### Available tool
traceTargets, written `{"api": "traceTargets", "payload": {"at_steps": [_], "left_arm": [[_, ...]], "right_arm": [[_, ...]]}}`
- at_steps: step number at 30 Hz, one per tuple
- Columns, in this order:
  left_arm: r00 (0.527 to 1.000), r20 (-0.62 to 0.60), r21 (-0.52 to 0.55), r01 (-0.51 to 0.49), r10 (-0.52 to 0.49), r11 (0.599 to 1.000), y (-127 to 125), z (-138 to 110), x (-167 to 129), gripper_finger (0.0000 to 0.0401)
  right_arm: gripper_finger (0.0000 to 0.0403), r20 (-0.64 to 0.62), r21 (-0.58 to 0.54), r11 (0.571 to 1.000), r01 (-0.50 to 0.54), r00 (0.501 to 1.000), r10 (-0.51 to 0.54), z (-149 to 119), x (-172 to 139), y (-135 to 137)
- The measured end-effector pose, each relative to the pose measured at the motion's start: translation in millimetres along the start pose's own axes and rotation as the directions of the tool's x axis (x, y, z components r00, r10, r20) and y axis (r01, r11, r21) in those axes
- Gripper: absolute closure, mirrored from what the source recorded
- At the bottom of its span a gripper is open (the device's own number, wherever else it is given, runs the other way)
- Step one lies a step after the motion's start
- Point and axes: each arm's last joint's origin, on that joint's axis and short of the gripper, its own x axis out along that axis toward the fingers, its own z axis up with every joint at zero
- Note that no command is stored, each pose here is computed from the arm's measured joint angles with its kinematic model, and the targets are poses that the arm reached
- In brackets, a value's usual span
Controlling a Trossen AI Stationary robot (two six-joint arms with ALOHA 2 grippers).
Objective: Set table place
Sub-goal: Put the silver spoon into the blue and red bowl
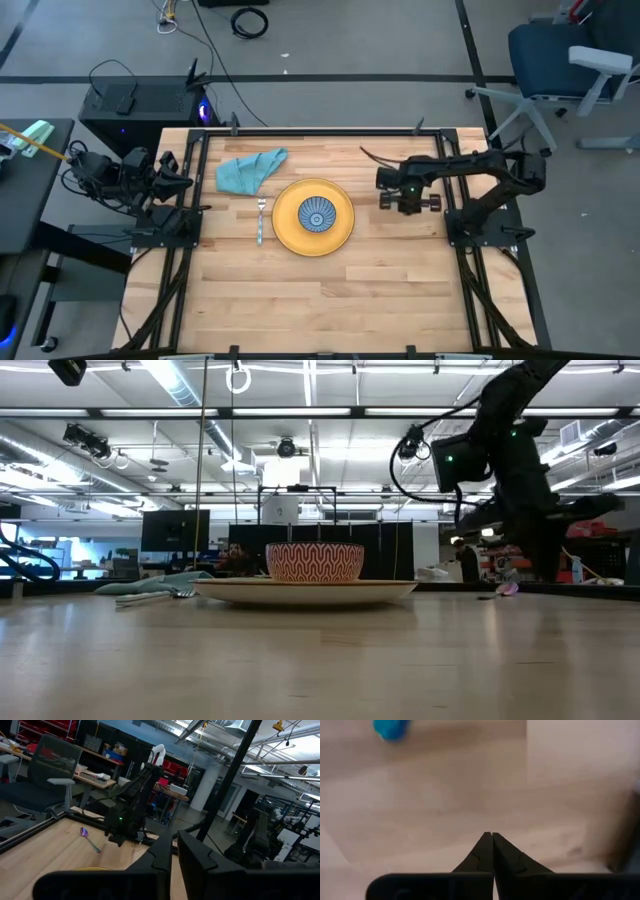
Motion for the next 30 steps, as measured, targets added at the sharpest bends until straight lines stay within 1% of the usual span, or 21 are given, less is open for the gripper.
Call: {"api": "traceTargets", "payload": {"at_steps": [2, 5, 10, 12, 15, 18, 20, 22, 24, 30], "left_arm": [[1.0, 0.0, 0.001, 0.0, 0.0, 1.0, 0.0, 0.0, 0.0, 0.0362], [1.0, 0.0, 0.0, 0.0, 0.0, 1.0, 0.0, 0.0, 0.0, 0.0361], [1.0, 0.0, 0.001, 0.0, 0.0, 1.0, 0.0, 0.0, 0.0, 0.0368], [1.0, 0.0, 0.0, 0.0, 0.0, 1.0, 0.0, 0.0, 0.0, 0.037], [1.0, 0.0, 0.0, 0.0, 0.0, 1.0, 0.0, 0.0, 0.0, 0.0373], [1.0, 0.0, 0.0, 0.0, 0.0, 1.0, 0.0, 0.0, 0.0, 0.0371], [1.0, 0.0, 0.001, 0.0, 0.0, 1.0, 0.0, 0.0, 0.0, 0.0368], [1.0, 0.0, 0.0, 0.0, 0.0, 1.0, 0.0, 0.0, 0.0, 0.0364], [1.0, 0.0, 0.001, 0.0, 0.0, 1.0, 0.0, 0.0, 0.0, 0.0362], [1.0, 0.0, 0.0, 0.0, 0.0, 1.0, 0.0, 0.0, 0.0, 0.0364]], "right_arm": [[0.0397, 0.032, 0.019, 1.0, 0.011, 0.999, -0.011, -5.9, -2.0, 1.6], [0.0388, 0.094, 0.049, 0.999, -0.016, 0.996, 0.012, -3.8, -6.8, 5.9], [0.0377, 0.139, 0.113, 0.991, -0.071, 0.989, 0.055, 13.5, -15.0, 9.0], [0.0375, 0.156, 0.148, 0.982, -0.117, 0.983, 0.094, 23.3, -16.7, 10.5], [0.0371, 0.188, 0.201, 0.96, -0.195, 0.969, 0.157, 39.5, -19.6, 12.6], [0.0367, 0.233, 0.276, 0.92, -0.277, 0.948, 0.215, 57.9, -23.4, 12.9], [0.0364, 0.248, 0.332, 0.893, -0.303, 0.942, 0.228, 67.8, -24.9, 10.4], [0.0358, 0.25, 0.381, 0.873, -0.306, 0.943, 0.221, 74.0, -25.5, 6.8], [0.0351, 0.247, 0.412, 0.861, -0.299, 0.946, 0.21, 77.0, -25.5, 4.0], [0.0322, 0.235, 0.489, 0.825, -0.284, 0.953, 0.189, 76.4, -24.8, 1.7]]}}
